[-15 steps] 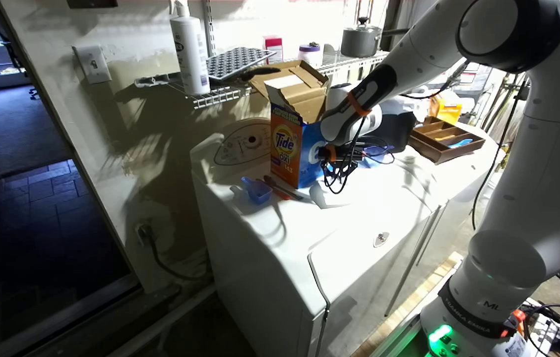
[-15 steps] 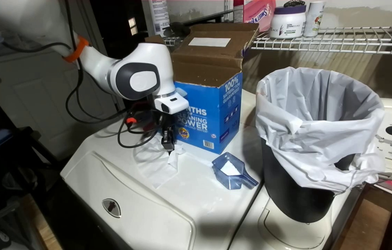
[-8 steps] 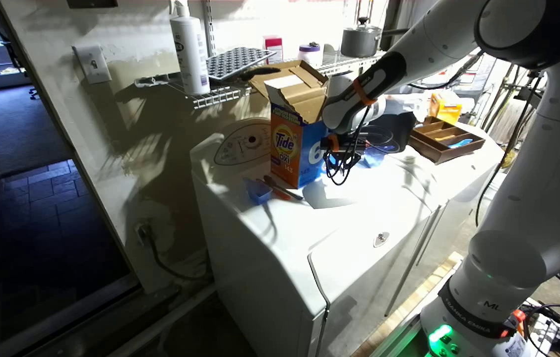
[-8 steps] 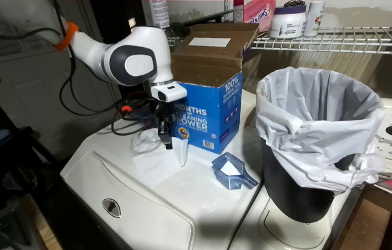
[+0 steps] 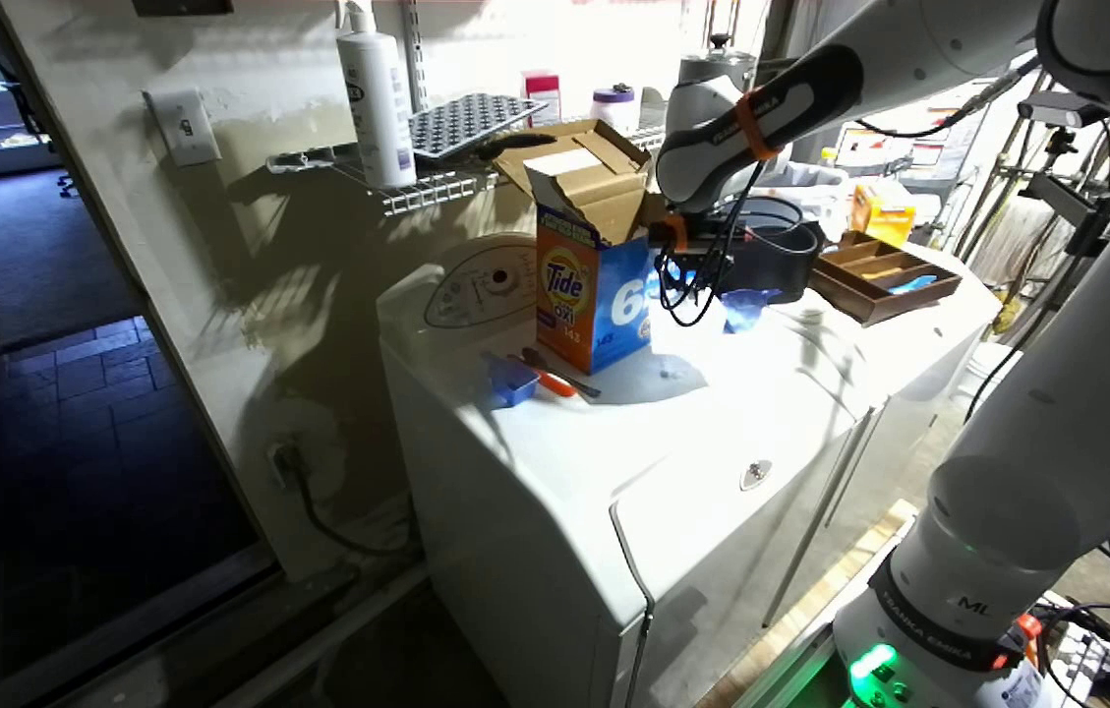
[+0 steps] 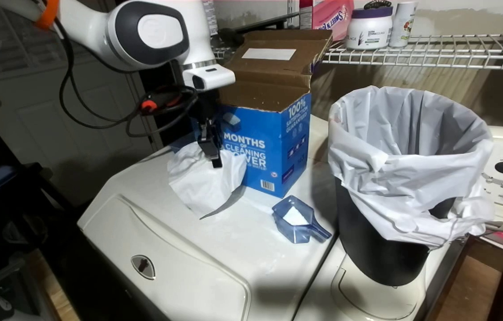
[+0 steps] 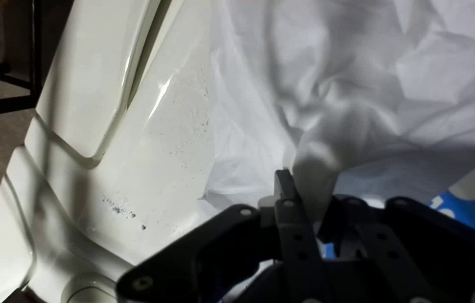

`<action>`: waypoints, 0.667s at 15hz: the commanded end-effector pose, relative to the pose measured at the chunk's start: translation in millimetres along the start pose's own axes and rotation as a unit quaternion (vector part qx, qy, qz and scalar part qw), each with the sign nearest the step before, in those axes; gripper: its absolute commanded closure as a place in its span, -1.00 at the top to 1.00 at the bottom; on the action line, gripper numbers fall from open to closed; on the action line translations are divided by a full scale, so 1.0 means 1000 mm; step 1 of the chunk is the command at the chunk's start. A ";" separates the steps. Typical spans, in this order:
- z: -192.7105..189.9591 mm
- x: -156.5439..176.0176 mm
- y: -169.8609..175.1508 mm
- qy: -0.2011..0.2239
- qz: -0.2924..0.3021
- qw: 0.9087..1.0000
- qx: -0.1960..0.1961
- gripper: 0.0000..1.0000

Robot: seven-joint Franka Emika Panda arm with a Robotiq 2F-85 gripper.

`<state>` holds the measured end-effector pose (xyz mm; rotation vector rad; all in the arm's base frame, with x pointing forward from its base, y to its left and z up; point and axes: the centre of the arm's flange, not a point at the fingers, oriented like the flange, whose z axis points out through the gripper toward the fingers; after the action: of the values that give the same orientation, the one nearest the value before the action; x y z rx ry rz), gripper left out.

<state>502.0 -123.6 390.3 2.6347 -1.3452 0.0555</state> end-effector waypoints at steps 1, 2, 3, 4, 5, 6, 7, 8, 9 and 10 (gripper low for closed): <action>-0.034 0.004 0.014 0.029 0.022 0.999 -0.011 -0.97; -0.043 0.006 0.016 0.036 0.027 0.999 -0.012 -0.97; -0.046 0.008 0.019 0.045 0.032 0.998 -0.011 -0.97; -0.054 0.010 0.019 0.054 0.033 0.998 -0.012 -0.97; -0.058 0.008 0.017 0.055 0.032 0.998 -0.006 -0.97; -0.060 0.006 0.015 0.059 0.029 0.998 -0.001 -0.97; -0.061 0.005 0.011 0.059 0.024 0.998 0.006 -0.97; -0.053 0.009 0.015 0.051 0.023 0.998 0.006 -0.89; -0.055 0.007 0.013 0.052 0.020 0.998 0.007 -0.89; -0.056 0.006 0.011 0.053 0.018 0.998 0.008 -0.89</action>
<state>499.2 -124.8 447.5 2.5797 -1.3634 0.2074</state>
